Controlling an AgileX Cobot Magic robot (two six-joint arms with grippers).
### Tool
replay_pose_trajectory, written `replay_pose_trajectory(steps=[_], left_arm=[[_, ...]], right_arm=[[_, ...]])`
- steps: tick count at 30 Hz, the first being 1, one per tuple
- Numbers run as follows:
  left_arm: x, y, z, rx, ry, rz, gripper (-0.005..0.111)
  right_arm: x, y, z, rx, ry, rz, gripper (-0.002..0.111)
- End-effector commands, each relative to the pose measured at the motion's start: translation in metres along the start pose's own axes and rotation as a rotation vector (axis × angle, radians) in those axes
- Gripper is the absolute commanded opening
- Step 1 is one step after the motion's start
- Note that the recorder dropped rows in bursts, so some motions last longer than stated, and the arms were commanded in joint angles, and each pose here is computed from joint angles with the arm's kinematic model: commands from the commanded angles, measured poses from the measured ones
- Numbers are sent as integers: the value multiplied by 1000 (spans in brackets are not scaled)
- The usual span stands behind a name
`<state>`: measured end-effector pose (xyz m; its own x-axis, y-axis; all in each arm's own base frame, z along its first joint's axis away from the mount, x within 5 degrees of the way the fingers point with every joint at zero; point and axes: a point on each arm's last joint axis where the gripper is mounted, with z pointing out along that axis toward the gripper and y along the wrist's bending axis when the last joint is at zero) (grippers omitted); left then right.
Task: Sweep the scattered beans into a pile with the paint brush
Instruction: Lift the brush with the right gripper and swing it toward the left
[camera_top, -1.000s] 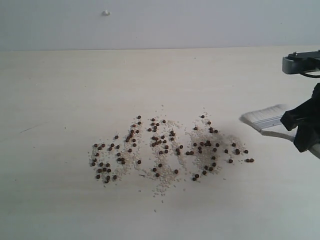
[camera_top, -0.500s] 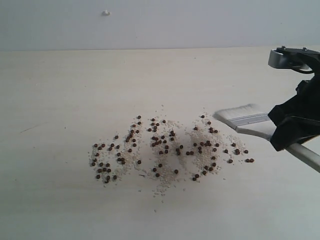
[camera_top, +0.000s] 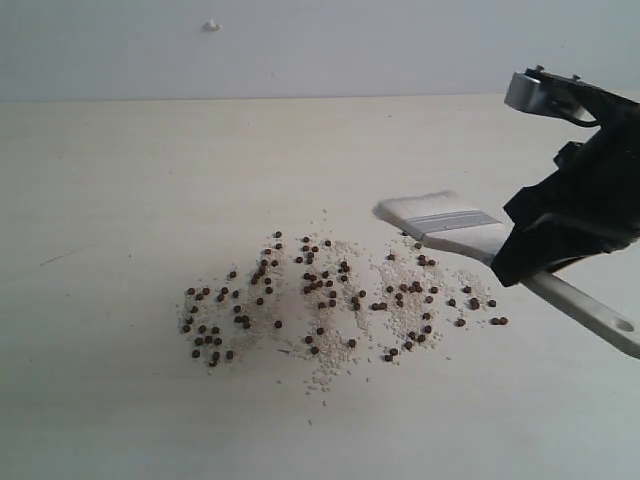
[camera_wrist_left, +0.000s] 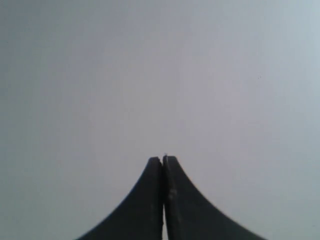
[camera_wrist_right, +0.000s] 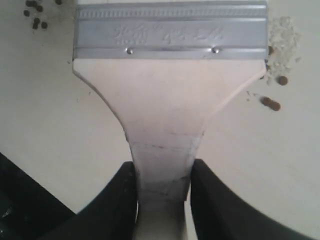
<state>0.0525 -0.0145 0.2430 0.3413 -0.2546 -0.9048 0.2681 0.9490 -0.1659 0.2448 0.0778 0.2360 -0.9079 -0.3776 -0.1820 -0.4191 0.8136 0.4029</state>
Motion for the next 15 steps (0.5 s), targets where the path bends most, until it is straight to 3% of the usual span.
replay_pose_trajectory(steps=[1,4,7,11,12,13,14,15], left_arm=[[3,-1,7,19,24,10,0],[14,-3,24,70,119,47,0],[6,-5,58,102,210,51,0],[5,-12,115,250,406,112,0],[8,-16,126,323,463,185,0],[13,-24,145,554,552,393,0],[11,-29,153,664,559,486,0],[14,-36,167,846,579,586,0]], right_arm=[[-12,18,4,-16,11,-88,0],[-23,23,7,-19,15,-95,0],[-27,22,8,-13,15,-87,0],[-33,19,10,-9,17,-87,0],[-33,19,11,-9,19,-86,0],[-33,18,12,-11,27,-71,0],[-33,18,12,-11,27,-64,0],[-34,18,12,-9,22,-59,0]])
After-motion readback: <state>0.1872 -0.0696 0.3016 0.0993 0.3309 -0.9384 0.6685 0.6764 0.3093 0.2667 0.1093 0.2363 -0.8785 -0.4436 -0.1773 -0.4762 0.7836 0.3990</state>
